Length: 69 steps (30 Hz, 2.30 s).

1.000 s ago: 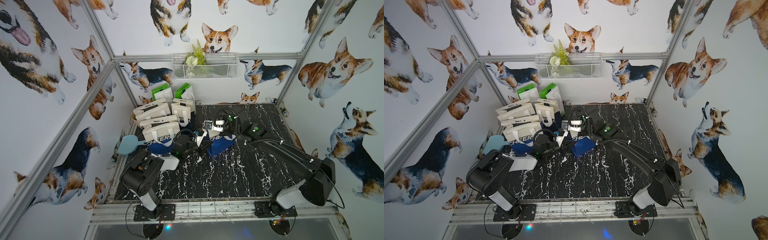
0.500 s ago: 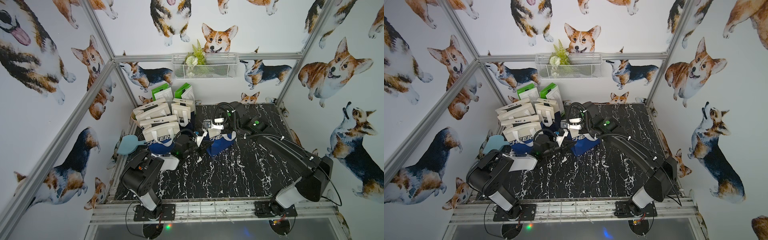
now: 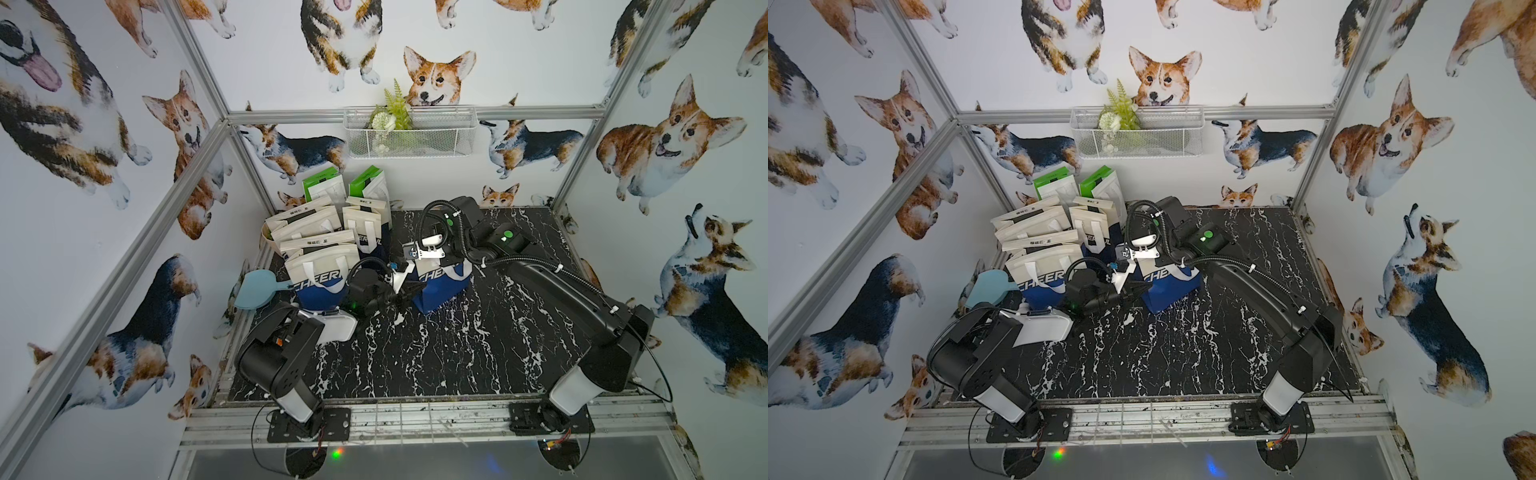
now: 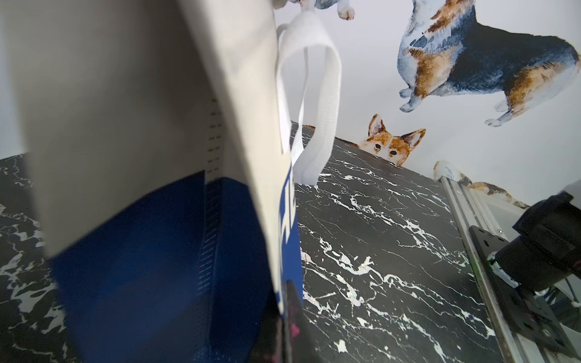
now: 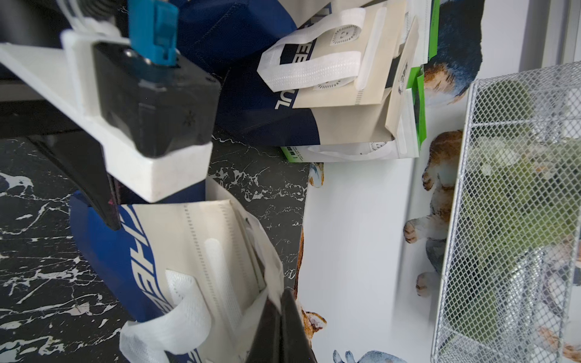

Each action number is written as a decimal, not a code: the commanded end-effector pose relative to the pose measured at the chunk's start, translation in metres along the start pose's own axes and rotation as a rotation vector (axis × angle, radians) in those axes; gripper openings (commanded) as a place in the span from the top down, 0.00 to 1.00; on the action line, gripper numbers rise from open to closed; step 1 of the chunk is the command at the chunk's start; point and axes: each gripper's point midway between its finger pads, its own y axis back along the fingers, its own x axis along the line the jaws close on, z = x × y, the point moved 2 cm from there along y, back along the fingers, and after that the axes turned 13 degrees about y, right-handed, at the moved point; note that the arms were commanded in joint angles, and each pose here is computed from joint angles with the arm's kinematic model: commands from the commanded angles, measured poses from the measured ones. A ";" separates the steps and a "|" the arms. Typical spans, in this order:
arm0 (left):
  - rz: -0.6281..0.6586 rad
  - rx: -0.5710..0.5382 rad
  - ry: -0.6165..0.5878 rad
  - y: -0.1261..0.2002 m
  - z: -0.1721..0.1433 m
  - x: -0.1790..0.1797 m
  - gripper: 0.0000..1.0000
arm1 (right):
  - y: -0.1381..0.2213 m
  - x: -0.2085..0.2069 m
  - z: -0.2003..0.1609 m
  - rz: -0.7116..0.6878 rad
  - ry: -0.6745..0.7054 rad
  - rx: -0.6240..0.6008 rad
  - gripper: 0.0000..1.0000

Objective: Open the takeout bag
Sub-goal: Open the takeout bag at the center of the board.

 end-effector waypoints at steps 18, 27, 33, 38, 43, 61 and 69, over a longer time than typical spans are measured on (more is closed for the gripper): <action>-0.005 0.033 0.004 0.001 -0.007 -0.003 1.00 | -0.020 0.009 -0.008 -0.123 -0.146 0.027 0.77; -0.005 0.033 0.004 0.000 -0.007 -0.003 1.00 | -0.015 0.011 -0.022 -0.148 -0.161 0.067 0.74; -0.003 0.033 0.005 0.000 -0.007 -0.002 1.00 | -0.017 0.017 -0.024 -0.127 -0.161 0.070 0.85; 0.001 0.036 0.009 0.000 -0.008 -0.001 1.00 | -0.016 0.019 -0.024 -0.104 -0.158 0.072 1.00; 0.000 0.038 0.011 0.000 -0.008 -0.001 1.00 | -0.004 0.006 -0.024 -0.129 -0.145 0.074 1.00; 0.003 0.038 0.009 0.000 -0.007 -0.002 1.00 | -0.012 -0.011 -0.034 -0.090 -0.042 0.155 1.00; 0.012 0.044 0.009 0.000 -0.008 0.000 1.00 | -0.023 0.010 -0.042 -0.050 -0.135 0.140 0.77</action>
